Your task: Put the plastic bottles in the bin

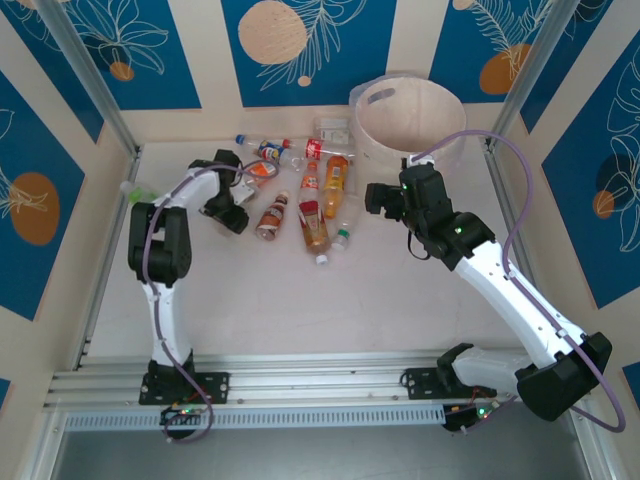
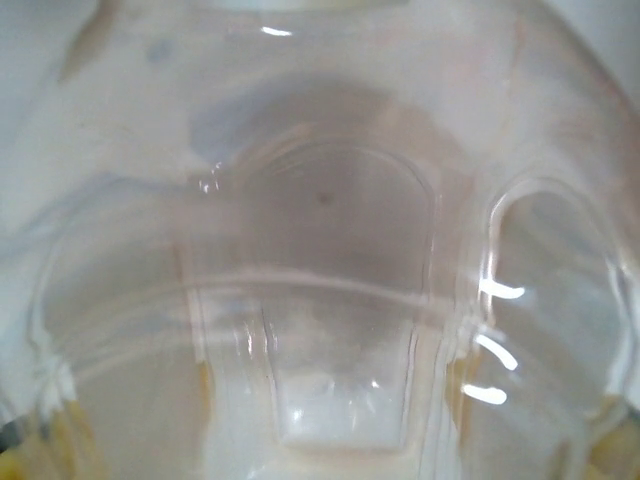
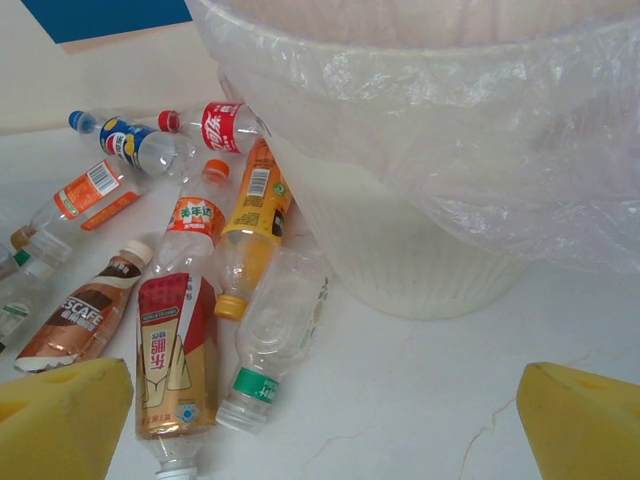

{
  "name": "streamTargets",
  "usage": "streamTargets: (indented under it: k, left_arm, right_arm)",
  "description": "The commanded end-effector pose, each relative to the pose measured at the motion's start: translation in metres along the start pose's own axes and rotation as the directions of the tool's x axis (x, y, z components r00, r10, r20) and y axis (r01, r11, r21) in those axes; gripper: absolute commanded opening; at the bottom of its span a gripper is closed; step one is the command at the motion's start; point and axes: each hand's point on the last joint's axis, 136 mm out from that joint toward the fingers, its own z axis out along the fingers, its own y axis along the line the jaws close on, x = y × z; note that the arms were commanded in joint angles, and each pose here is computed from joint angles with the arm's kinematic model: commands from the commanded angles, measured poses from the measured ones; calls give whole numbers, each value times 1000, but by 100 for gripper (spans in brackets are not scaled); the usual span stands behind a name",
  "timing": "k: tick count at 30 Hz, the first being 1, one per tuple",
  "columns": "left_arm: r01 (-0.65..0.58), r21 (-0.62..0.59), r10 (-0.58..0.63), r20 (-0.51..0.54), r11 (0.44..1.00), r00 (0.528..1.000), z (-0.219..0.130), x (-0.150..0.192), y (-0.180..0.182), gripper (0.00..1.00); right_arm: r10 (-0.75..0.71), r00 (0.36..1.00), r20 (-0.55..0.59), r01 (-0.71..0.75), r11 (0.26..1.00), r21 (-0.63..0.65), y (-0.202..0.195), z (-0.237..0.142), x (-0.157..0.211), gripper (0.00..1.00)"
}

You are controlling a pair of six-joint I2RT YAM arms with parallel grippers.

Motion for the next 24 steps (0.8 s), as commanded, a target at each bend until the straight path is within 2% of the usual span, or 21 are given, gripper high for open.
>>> streamTargets:
  k: [1, 6, 12, 19, 24]
  left_arm:
    - [55, -1, -55, 108, 998, 993, -48, -3, 2, 60]
    - [105, 53, -115, 246, 993, 962, -90, -13, -9, 57]
    - [123, 190, -196, 441, 974, 876, -141, -32, -43, 54]
    - [30, 308, -218, 598, 951, 771, -185, -48, -102, 51]
    - [-70, 359, -207, 674, 931, 709, -213, -54, -142, 50]
  right_arm:
    - [29, 1000, -4, -30, 998, -57, 12, -6, -5, 99]
    - [51, 999, -13, -53, 990, -132, 25, -11, -10, 99]
    - [74, 997, -20, -76, 962, -263, 48, -19, -19, 99]
    - [97, 993, -64, -114, 905, -411, 73, -23, -26, 98]
    - [86, 993, -75, -113, 817, -565, 102, -33, -35, 95]
